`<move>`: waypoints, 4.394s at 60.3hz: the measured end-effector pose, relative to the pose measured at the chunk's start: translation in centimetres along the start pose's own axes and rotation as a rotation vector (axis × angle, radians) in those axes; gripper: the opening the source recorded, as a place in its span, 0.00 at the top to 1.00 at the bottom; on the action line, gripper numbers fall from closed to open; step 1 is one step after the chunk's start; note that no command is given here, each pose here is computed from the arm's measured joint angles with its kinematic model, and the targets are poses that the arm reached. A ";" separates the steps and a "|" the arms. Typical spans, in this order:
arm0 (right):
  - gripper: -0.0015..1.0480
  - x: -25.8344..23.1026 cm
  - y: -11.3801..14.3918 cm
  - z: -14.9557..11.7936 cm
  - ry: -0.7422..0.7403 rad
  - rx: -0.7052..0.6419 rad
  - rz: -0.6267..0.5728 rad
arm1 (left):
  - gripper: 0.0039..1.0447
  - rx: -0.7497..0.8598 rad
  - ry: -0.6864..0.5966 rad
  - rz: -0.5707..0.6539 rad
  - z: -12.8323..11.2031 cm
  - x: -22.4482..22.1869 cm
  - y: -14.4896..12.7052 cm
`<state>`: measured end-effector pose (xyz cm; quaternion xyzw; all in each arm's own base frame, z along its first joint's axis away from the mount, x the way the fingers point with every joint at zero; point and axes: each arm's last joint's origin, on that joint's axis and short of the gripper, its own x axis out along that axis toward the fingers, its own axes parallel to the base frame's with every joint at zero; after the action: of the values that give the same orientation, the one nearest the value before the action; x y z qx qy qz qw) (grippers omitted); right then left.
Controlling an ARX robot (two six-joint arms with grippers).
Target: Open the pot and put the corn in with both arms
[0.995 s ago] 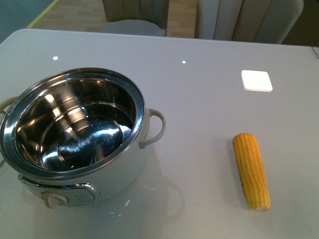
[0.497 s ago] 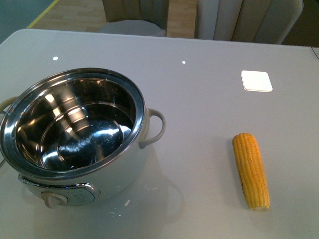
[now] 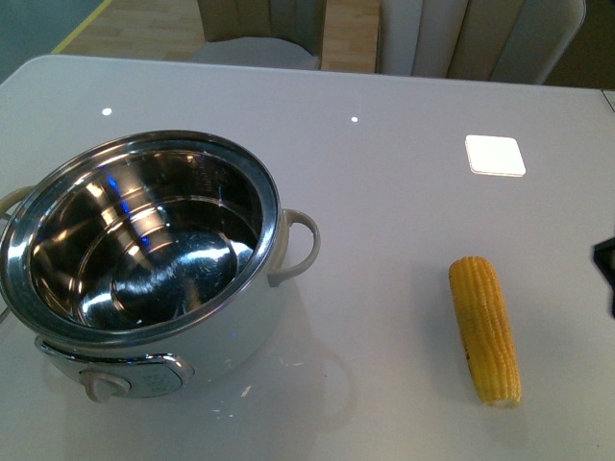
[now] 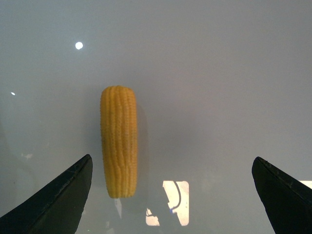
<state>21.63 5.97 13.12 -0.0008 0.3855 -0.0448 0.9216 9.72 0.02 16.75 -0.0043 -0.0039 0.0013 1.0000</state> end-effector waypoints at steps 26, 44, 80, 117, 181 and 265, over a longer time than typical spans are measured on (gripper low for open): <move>0.08 9.8 3.4 -0.9 0.217 -0.041 0.050 | 0.06 0.000 0.000 0.000 0.0 0.0 0.0; 0.08 12.2 4.5 -3.6 0.302 -0.150 0.043 | 0.06 0.000 0.000 0.000 0.0 0.0 0.0; 0.68 12.7 4.6 -4.6 0.371 -0.110 0.053 | 0.06 0.000 0.000 0.000 0.0 0.0 0.0; 0.82 2.9 10.9 6.2 0.087 0.141 0.519 | 0.06 0.000 0.000 0.000 0.0 0.0 0.0; 0.74 7.6 24.6 5.2 0.315 0.045 0.694 | 0.06 0.000 0.000 0.000 0.0 0.0 0.0; 0.85 -6.7 -3.4 -0.8 -0.769 0.015 0.108 | 0.06 0.000 0.000 0.000 0.0 0.0 0.0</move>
<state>16.08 3.13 17.41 0.0094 0.0109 0.0048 0.9999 9.72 0.02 16.75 -0.0041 -0.0041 0.0013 1.0000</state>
